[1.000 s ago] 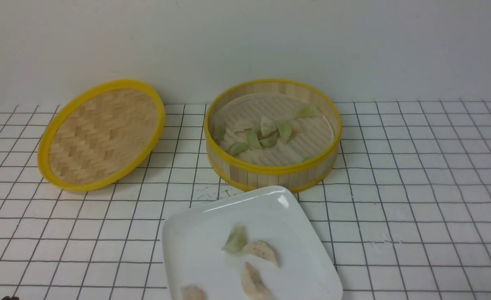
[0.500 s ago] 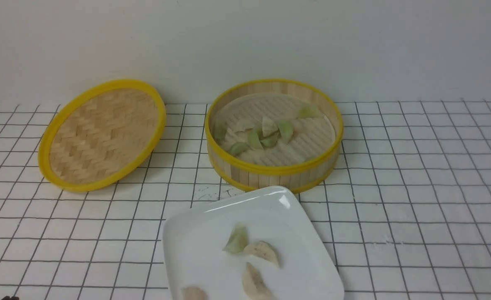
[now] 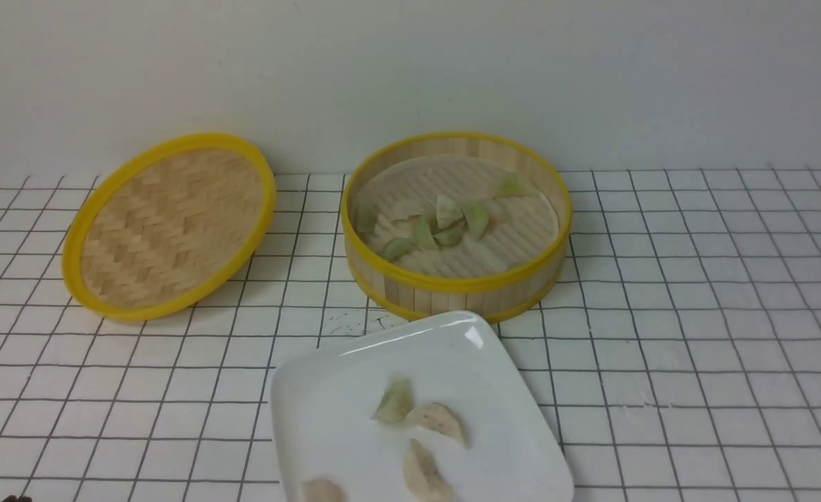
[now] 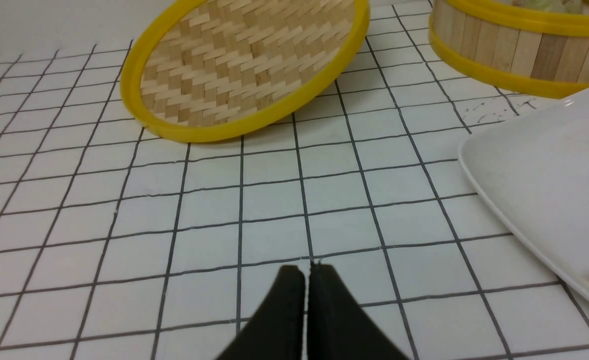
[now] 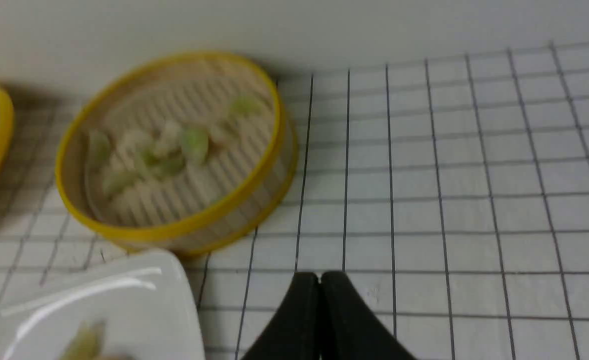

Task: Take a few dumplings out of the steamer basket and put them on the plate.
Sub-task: Use the right arm to grab a dumpling from inside the steamer

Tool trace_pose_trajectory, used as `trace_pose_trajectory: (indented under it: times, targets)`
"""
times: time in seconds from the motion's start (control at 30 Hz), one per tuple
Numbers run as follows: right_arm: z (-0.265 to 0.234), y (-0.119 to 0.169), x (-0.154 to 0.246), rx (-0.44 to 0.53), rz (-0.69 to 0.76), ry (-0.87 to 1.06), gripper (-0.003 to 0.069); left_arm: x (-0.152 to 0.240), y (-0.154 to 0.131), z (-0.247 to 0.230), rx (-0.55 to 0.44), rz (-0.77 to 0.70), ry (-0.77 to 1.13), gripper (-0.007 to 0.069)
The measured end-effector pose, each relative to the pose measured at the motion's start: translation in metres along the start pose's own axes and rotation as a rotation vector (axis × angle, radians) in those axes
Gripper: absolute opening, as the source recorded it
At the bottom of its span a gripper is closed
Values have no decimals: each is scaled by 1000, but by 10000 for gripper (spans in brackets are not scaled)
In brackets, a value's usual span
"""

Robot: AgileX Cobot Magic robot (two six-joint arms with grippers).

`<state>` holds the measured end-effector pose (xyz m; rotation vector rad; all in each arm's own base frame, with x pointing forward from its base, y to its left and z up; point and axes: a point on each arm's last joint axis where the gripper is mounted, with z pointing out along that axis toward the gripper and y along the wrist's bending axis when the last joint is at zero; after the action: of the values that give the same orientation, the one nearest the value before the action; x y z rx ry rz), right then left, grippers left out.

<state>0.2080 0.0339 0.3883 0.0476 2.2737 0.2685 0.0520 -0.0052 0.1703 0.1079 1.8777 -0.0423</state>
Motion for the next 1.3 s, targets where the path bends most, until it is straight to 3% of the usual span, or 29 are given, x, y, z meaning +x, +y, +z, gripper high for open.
trace_pose_trajectory:
  times: [0.13,0.23,0.6,0.83,1.03,1.23,1.3]
  targets:
    - [56,15,-32,-20,-65,240,-15,0,0,0,0,0,0,-6]
    - [124,45,-55,-57,-144,398,-13,0,0,0,0,0,0,-6]
    - [256,134,-58,-144,-222,451,-9,0,0,0,0,0,0,-6]
    - [328,154,-45,-139,-261,411,28,0,0,0,0,0,0,-6]
    - [345,150,-48,-79,-313,355,142,0,0,0,0,0,0,-6]
    - [357,147,-39,-71,-343,378,330,0,0,0,0,0,0,-6]
    - [361,146,-36,-65,-348,384,358,0,0,0,0,0,0,-6]
